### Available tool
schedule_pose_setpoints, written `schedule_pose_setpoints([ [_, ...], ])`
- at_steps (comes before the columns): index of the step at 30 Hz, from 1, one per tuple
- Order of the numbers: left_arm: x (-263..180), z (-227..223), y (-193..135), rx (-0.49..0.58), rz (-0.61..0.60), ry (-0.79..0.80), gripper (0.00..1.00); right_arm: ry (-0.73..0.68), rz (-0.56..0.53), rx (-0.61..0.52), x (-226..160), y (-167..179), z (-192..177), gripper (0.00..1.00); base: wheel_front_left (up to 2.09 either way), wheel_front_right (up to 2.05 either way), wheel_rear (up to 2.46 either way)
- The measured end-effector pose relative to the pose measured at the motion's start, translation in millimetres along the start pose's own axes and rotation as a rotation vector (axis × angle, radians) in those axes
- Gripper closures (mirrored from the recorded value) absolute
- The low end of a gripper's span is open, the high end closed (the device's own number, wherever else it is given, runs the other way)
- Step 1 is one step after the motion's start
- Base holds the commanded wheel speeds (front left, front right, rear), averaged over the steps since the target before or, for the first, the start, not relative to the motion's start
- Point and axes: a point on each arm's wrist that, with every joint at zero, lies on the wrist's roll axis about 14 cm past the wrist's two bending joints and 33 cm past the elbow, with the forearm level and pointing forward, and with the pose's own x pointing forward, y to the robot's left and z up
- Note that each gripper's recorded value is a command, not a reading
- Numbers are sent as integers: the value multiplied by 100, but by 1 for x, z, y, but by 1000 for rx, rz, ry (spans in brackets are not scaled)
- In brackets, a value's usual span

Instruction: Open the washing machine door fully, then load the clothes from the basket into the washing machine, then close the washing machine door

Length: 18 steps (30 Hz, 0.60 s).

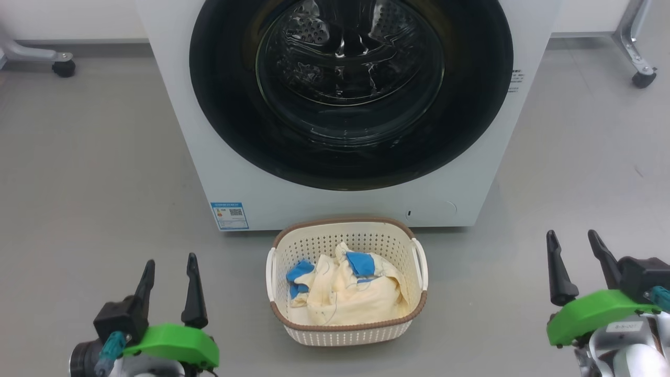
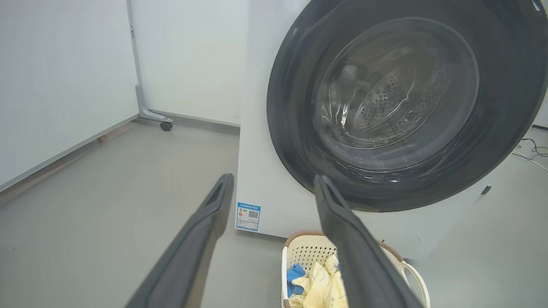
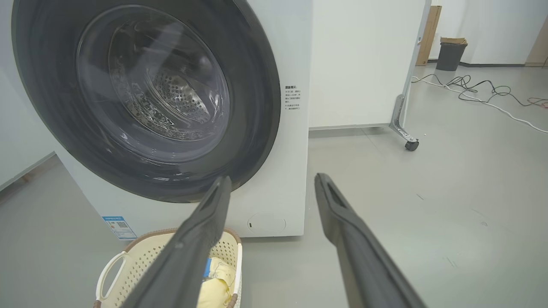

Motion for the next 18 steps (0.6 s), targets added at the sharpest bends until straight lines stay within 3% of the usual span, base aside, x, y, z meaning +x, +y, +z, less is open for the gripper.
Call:
schedule_pose_setpoints([
  [9,0,3,-5,104,-29,-28,0,-8,6,-104,1,0,4,0,0,0,0],
  [18,2,1,-6,120,-37,-23,0,-8,-3,-107,2,-2,3,0,0,0,0],
])
